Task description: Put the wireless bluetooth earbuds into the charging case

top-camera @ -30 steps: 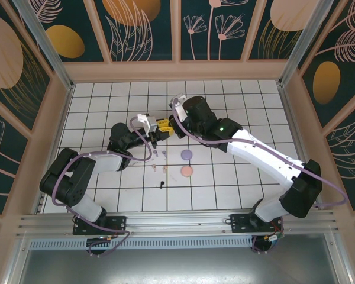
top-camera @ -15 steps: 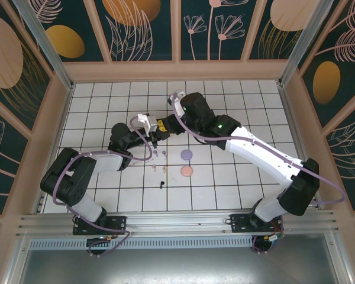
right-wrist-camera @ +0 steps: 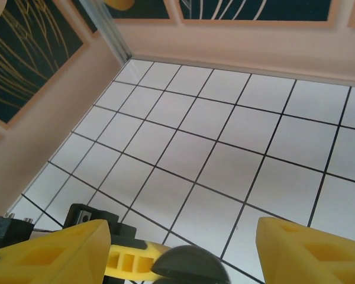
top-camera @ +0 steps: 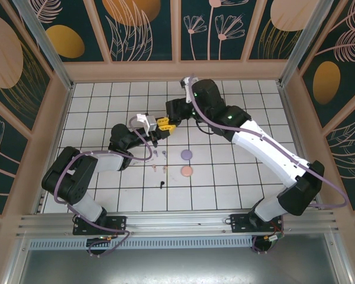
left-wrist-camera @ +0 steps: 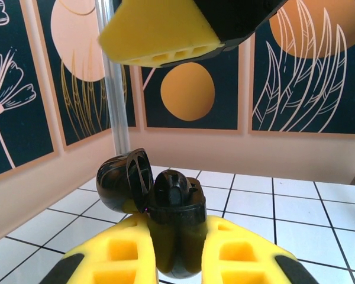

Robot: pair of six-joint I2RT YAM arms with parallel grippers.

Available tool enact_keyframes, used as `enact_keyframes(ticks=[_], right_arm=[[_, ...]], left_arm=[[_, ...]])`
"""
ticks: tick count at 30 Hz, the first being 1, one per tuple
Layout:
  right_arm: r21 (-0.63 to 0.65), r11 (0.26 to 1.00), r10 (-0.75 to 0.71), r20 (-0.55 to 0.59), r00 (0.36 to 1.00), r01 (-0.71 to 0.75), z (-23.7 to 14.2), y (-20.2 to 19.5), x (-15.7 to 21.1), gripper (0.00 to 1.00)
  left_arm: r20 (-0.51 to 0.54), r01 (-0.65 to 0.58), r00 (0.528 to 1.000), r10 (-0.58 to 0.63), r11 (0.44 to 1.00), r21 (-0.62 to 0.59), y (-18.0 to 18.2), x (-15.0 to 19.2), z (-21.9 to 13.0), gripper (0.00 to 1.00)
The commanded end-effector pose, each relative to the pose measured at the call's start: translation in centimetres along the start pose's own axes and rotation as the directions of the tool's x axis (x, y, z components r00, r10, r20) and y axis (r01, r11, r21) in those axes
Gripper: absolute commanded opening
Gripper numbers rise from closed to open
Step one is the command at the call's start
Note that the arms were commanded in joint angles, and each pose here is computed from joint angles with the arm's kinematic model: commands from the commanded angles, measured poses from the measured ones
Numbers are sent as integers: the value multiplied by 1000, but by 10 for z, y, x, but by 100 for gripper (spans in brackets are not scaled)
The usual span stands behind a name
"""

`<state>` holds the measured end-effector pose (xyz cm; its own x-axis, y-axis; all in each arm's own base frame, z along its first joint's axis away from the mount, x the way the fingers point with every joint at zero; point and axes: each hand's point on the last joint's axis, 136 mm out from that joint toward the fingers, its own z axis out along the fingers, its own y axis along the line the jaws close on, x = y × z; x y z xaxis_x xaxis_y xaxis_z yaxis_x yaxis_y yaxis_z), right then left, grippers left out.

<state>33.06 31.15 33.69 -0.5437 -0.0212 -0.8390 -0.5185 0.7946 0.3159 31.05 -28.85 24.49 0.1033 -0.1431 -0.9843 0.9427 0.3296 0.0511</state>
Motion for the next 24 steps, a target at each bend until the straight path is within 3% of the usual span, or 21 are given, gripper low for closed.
enact_keyframes(ticks=[1, 7, 12, 18, 24], right_arm=[[-31, 992, 125, 58, 990, -123, -34, -6, -13, 67], [-5, 976, 220, 24, 975, -220, -48, -22, 24, 66], [28, 950, 311, -77, 947, -310, -38, -32, 73, 64], [112, 931, 366, -253, 896, -349, -16, -28, 145, 62], [207, 913, 405, -387, 828, -350, 2, -4, 212, 60]], left_arm=[[50, -39, 998, 40, 999, -26, -1, -10, -3, 0], [102, -119, 986, 134, 982, -145, 6, -24, -17, 0], [112, -173, 972, 206, 952, -253, 15, -37, -28, 0], [82, -119, 982, 167, 902, -414, 45, -47, -36, 0], [121, -78, 980, 157, 866, -493, 56, -56, -45, 0]])
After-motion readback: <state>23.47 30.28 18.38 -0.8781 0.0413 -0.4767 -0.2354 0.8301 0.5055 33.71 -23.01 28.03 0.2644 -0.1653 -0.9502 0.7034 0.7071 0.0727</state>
